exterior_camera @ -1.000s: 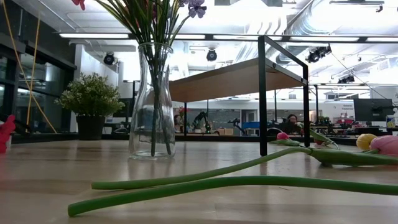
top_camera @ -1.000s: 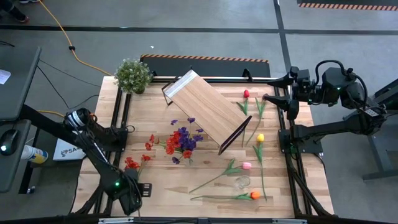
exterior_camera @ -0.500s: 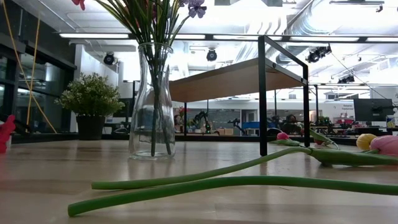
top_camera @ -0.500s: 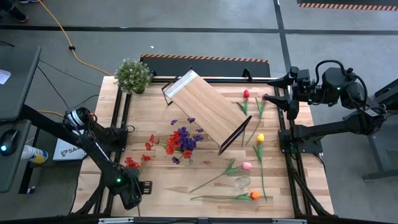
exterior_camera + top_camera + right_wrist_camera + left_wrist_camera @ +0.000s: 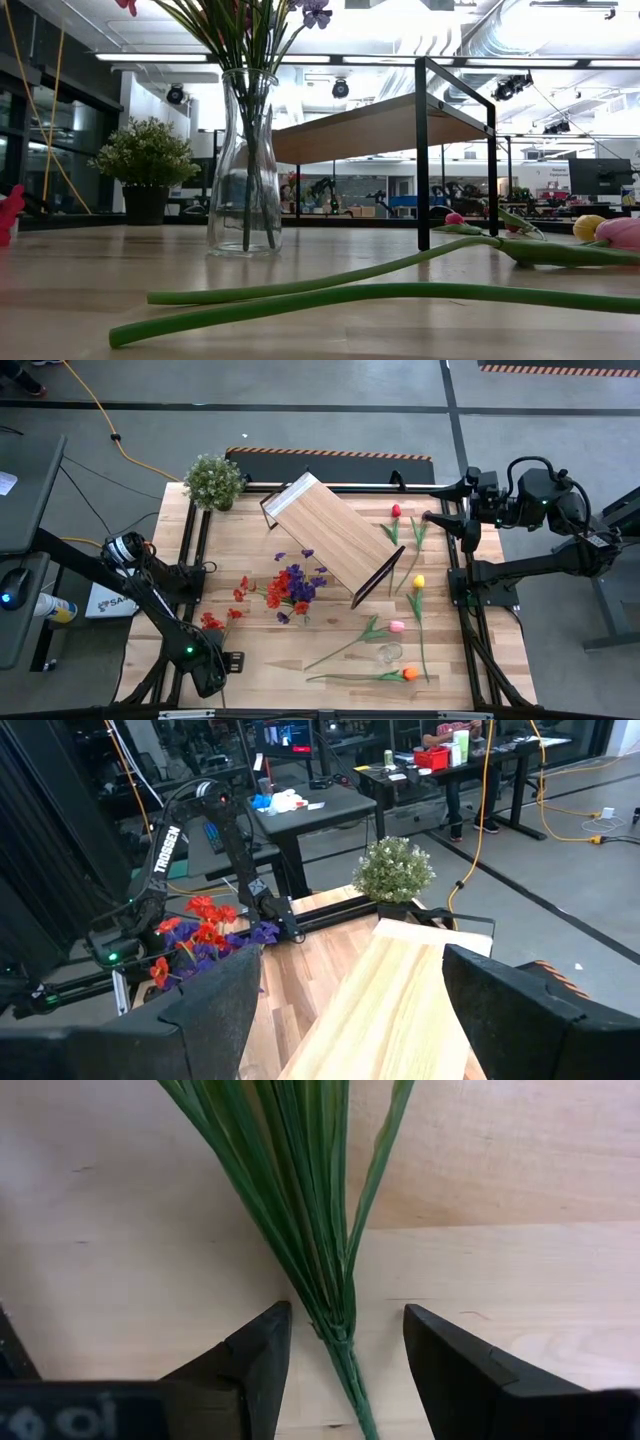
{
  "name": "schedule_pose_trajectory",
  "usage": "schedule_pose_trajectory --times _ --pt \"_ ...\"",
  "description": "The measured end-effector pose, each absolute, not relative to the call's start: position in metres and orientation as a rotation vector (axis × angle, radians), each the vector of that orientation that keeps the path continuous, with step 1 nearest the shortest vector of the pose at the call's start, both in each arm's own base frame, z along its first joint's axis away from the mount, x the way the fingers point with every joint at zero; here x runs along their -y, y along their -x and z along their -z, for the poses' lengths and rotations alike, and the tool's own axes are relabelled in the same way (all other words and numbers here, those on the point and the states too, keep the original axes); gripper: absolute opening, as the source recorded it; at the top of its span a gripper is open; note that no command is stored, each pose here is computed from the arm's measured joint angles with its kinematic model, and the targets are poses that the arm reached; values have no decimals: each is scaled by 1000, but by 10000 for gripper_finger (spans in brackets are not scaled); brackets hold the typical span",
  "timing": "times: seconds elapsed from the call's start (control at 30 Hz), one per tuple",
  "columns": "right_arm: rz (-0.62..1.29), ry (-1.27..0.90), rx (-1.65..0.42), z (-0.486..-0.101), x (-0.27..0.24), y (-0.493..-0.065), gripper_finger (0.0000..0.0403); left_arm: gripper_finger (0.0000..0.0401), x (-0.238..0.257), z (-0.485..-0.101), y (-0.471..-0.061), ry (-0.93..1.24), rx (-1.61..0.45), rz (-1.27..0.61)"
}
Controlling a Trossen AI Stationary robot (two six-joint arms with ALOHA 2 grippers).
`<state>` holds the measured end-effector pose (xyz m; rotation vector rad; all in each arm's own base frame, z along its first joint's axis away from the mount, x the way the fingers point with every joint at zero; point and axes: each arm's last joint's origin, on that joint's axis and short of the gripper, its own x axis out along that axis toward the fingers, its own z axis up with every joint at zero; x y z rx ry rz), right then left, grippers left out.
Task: Pick and place flowers into a vace then onto a shelf
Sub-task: Put the orange flower into the left transparent vase
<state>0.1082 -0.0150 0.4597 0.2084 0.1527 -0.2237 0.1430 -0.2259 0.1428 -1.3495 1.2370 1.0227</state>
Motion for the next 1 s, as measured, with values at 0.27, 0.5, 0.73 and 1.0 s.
schedule_pose_trajectory --times 0.27,0.5,0.73,1.0 --pt "224 -208 -153 -460 15 -108 303 227 225 -142 -143 1339 -1229 -1031" --pt "223 -203 -153 -460 15 -108 303 227 225 -142 -143 1336 -1227 -1032" --pt "222 -202 -153 -460 15 -108 303 227 224 -142 -142 1328 -1242 -1040" --pt "223 -201 -154 -460 15 -108 303 164 223 -141 -141 1315 -1264 -1063"
